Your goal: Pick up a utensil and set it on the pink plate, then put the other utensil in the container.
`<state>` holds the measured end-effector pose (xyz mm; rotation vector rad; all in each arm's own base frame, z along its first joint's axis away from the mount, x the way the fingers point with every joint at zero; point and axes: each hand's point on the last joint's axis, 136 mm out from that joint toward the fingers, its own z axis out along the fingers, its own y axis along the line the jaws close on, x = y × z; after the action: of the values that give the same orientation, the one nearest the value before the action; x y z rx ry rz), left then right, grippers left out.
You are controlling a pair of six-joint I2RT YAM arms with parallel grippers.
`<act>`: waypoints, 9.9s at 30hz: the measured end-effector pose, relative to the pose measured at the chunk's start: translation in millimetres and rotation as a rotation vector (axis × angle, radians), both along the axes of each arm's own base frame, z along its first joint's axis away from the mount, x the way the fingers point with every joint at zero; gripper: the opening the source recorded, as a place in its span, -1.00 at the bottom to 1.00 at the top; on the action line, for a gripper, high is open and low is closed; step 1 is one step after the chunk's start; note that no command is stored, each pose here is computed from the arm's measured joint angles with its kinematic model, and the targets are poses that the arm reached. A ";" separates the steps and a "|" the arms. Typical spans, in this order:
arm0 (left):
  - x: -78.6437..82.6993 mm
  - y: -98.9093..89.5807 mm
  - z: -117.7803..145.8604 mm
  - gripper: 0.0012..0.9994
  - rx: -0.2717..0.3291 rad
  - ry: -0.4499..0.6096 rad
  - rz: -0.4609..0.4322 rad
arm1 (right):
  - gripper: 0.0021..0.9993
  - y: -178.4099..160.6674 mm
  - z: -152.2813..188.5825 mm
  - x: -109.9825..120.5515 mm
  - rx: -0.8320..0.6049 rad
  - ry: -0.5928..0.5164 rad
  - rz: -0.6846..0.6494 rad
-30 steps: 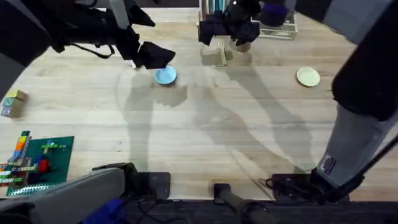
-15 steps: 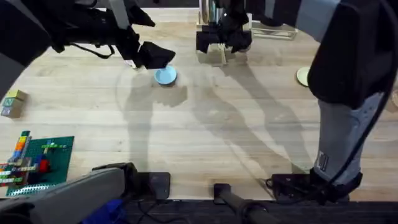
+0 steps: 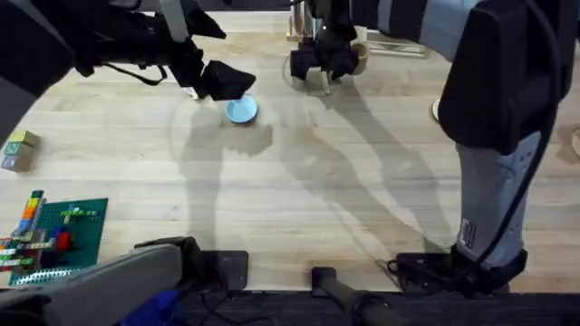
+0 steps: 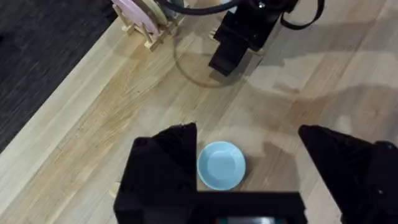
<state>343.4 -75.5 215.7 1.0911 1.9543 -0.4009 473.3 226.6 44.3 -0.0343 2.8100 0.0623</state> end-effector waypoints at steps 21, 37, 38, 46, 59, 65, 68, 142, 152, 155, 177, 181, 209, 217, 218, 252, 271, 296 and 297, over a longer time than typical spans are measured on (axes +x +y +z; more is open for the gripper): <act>-0.1 0.0 0.0 0.99 0.000 0.000 0.000 | -0.92 0.6 0.2 0.2 0.004 0.000 0.001; 0.0 0.0 0.0 0.99 0.000 0.000 0.000 | -0.94 10.9 22.2 -14.2 -0.008 -0.004 0.076; 0.0 0.0 0.1 0.99 0.000 0.000 0.000 | -0.94 11.3 29.6 -14.9 -0.005 -0.013 0.084; 0.0 0.0 0.0 0.99 0.000 0.000 0.000 | -0.94 8.7 95.8 -19.1 0.002 -0.103 0.171; -0.1 0.0 0.0 0.99 0.000 0.000 0.000 | -0.94 5.2 172.8 -25.3 -0.017 -0.230 0.317; 0.0 0.0 0.0 0.99 0.000 0.000 0.000 | -0.94 -14.8 187.7 -44.7 -0.083 -0.190 0.355; -0.1 0.0 0.0 0.99 0.000 0.000 0.000 | -0.94 -33.4 192.0 -52.8 -0.106 -0.157 0.347; 0.0 0.0 0.0 0.99 0.000 0.000 0.000 | -0.94 -110.1 231.2 -25.4 0.674 -1.027 1.131; 0.0 0.0 0.0 0.99 0.000 0.000 0.000 | -0.94 -133.3 172.6 4.2 0.630 -1.077 1.156; -0.1 0.0 -0.1 0.99 0.000 0.000 0.000 | -0.94 -134.3 158.9 10.1 0.624 -1.084 1.161; 0.0 0.0 0.0 0.99 0.000 0.000 0.000 | -0.94 -109.2 101.7 26.3 0.599 -1.142 1.261; -0.1 -0.1 0.1 0.99 0.000 0.000 0.000 | -0.94 -109.6 90.7 27.6 0.607 -1.132 1.255; 0.0 0.0 0.0 0.99 0.000 0.000 0.000 | -0.94 -113.4 55.6 30.0 0.591 -1.128 1.258; -0.1 0.0 0.0 0.99 0.000 0.000 0.000 | -0.94 -114.5 51.0 30.4 0.593 -1.120 1.250; 0.0 0.0 0.0 0.99 0.000 0.000 0.000 | -0.94 -114.4 50.8 30.4 0.594 -1.119 1.249; 0.0 0.0 0.1 0.99 0.000 0.000 0.000 | 1.00 -112.4 73.7 19.6 0.733 -0.960 1.120; 0.0 0.0 0.0 0.99 0.000 0.000 0.000 | 1.00 -125.3 181.5 -35.1 0.616 -0.713 0.889; 0.0 0.0 -0.1 0.99 0.000 0.000 0.000 | 1.00 -153.1 241.1 -207.1 0.336 -0.373 0.644; 0.0 0.0 0.0 0.99 0.000 0.000 0.000 | 1.00 -154.2 239.3 -207.4 0.332 -0.363 0.640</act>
<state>343.4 -75.5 215.7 1.0912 1.9541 -0.4012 265.9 72.4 283.6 -0.7761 2.2866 0.6008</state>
